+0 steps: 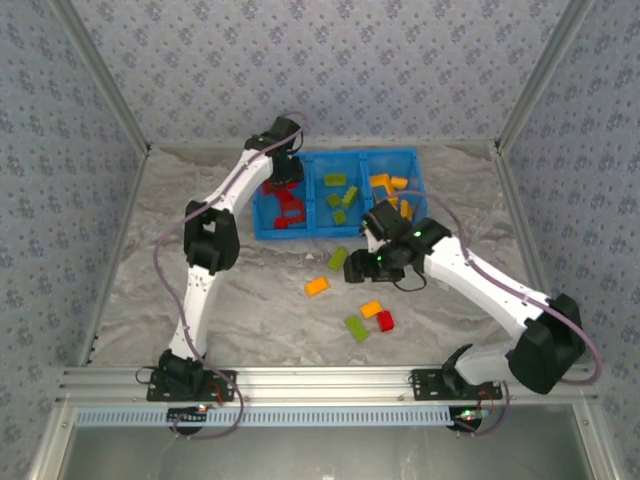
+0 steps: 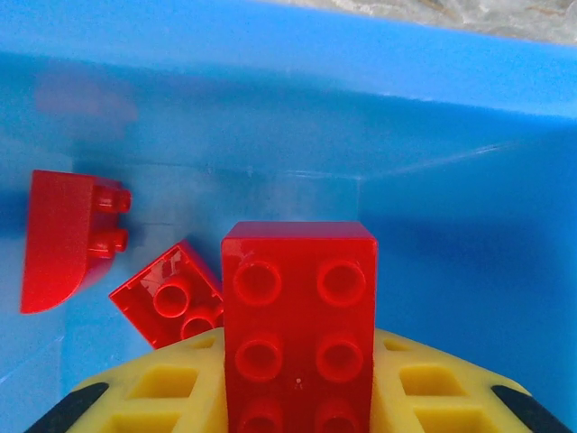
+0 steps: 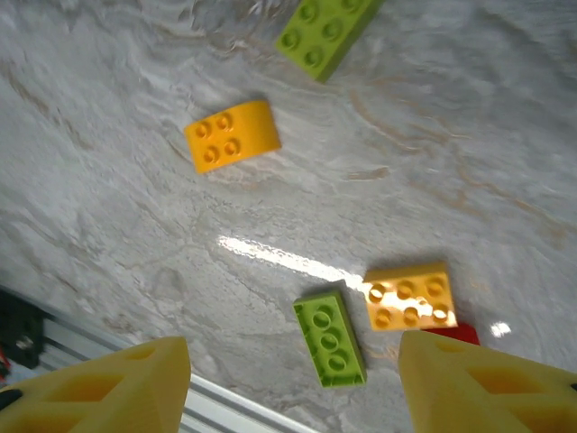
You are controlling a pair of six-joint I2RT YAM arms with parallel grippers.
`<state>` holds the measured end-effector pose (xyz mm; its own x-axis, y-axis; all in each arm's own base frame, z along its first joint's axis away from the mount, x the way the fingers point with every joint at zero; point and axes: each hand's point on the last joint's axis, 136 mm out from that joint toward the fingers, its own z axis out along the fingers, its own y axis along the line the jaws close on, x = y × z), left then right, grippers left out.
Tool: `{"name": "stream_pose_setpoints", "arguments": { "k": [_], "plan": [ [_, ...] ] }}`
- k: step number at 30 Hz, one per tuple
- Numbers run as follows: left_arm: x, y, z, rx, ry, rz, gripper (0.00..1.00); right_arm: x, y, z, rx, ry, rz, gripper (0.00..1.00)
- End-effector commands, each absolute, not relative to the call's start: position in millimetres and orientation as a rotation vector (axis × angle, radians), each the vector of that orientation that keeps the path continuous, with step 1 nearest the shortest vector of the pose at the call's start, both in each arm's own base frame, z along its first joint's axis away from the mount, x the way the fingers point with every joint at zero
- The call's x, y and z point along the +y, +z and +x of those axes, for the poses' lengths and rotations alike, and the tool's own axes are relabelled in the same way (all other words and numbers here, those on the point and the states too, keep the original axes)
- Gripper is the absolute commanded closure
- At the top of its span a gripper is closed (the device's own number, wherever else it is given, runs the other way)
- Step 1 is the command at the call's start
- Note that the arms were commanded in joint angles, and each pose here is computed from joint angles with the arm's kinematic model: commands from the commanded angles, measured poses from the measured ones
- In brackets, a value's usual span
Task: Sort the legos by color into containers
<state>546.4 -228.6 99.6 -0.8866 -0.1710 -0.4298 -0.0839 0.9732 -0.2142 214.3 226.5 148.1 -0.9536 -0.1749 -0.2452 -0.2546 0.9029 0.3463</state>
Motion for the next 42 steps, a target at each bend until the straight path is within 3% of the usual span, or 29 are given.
{"name": "stream_pose_setpoints", "arguments": {
  "k": [1, 9, 18, 24, 34, 42],
  "plan": [
    [-231.5, 101.0, 556.6, 2.647, -0.353, -0.222, 0.67, 257.7, 132.4, 223.4, 2.754, 0.572, -0.571, 0.35],
    [-233.8, 86.4, 549.4, 2.707, -0.395, -0.210, 0.47, 297.9, 97.0, 257.6, 2.670, 0.307, -1.013, 0.33],
    [-227.6, 142.9, 539.9, 2.645, -0.423, -0.244, 0.42, 298.4, 73.3, 260.6, 2.460, 0.006, -1.530, 0.26],
    [-217.1, 184.8, 510.5, 2.617, -0.469, -0.349, 0.34, 302.4, 60.1, 255.3, 2.396, -0.074, -1.647, 0.20],
    [-201.9, 222.8, 449.5, 2.589, -0.544, -0.416, 0.33, 314.6, 36.9, 262.2, 2.383, -0.143, -1.738, 0.20],
    [-179.0, 239.3, 390.2, 2.579, -0.540, -0.411, 0.33, 331.7, 29.3, 264.1, 2.456, -0.070, -1.726, 0.31]
  ]
}}
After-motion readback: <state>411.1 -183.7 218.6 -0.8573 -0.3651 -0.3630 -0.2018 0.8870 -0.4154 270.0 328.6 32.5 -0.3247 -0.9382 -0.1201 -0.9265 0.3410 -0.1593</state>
